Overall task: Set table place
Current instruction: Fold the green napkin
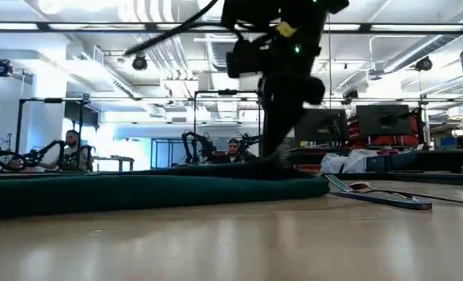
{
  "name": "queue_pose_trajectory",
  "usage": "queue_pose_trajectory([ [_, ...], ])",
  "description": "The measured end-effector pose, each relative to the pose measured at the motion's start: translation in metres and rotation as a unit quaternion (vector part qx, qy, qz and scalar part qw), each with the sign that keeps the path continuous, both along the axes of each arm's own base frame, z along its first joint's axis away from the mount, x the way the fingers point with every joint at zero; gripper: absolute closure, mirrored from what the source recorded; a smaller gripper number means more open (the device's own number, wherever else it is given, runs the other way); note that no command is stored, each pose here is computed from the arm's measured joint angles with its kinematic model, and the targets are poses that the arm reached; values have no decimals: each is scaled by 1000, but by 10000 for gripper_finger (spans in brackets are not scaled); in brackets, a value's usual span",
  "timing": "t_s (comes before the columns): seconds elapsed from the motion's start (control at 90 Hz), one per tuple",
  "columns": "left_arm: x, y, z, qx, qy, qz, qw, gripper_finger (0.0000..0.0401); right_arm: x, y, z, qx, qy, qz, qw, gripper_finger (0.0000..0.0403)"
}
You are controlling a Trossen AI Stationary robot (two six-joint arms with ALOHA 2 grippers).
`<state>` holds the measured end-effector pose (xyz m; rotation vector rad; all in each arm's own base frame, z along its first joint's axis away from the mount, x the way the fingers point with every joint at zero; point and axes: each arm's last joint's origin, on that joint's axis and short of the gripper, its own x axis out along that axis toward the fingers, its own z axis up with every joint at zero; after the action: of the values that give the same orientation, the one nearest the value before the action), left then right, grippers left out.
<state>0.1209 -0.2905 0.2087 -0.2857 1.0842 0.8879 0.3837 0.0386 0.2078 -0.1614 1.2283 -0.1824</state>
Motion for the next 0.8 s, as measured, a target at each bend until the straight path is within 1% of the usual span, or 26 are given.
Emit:
queue_pose_trajectory([
  [0.078, 2, 4, 3, 7, -43, -8, 999, 184, -2, -6, 6, 1, -2, -3, 1000, 187],
  [0.144, 5, 6, 0, 15, -78, -18, 997, 176, -3, -8, 10, 13, -7, -2, 1000, 176],
  [0.189, 10, 6, -6, 9, -96, -24, 995, 174, -4, -8, 11, 35, -7, 6, 999, 171],
  [0.256, 18, 7, -21, -10, -109, -35, 993, 175, -2, -2, 9, 86, -12, 37, 995, 166],
  [0.344, 31, 10, -45, -51, -116, -56, 990, 185, 0, 13, -8, 141, -24, 89, 986, 166],
  [0.422, 41, 14, -67, -84, -118, -81, 986, 198, -1, 23, -31, 141, -16, 110, 984, 171],
  [0.5, 42, 19, -81, -107, -101, -98, 984, 216, -4, 25, -49, 129, 2, 99, 987, 180],
  [0.544, 41, 20, -83, -120, -92, -99, 983, 227, -5, 25, -54, 129, 9, 88, 988, 185],
  [0.633, 34, 15, -82, -127, -83, -107, 983, 251, -6, 32, -56, 139, 4, 65, 988, 196],
  [0.689, 26, 11, -77, -129, -74, -118, 982, 265, -5, 40, -55, 153, -9, 53, 987, 202],
  [0.756, 17, 4, -67, -148, -44, -126, 980, 281, -5, 49, -54, 171, -21, 32, 984, 208],
  [0.8, 11, 0, -58, -156, -37, -128, 979, 289, -2, 55, -51, 184, -35, 23, 982, 211],
])
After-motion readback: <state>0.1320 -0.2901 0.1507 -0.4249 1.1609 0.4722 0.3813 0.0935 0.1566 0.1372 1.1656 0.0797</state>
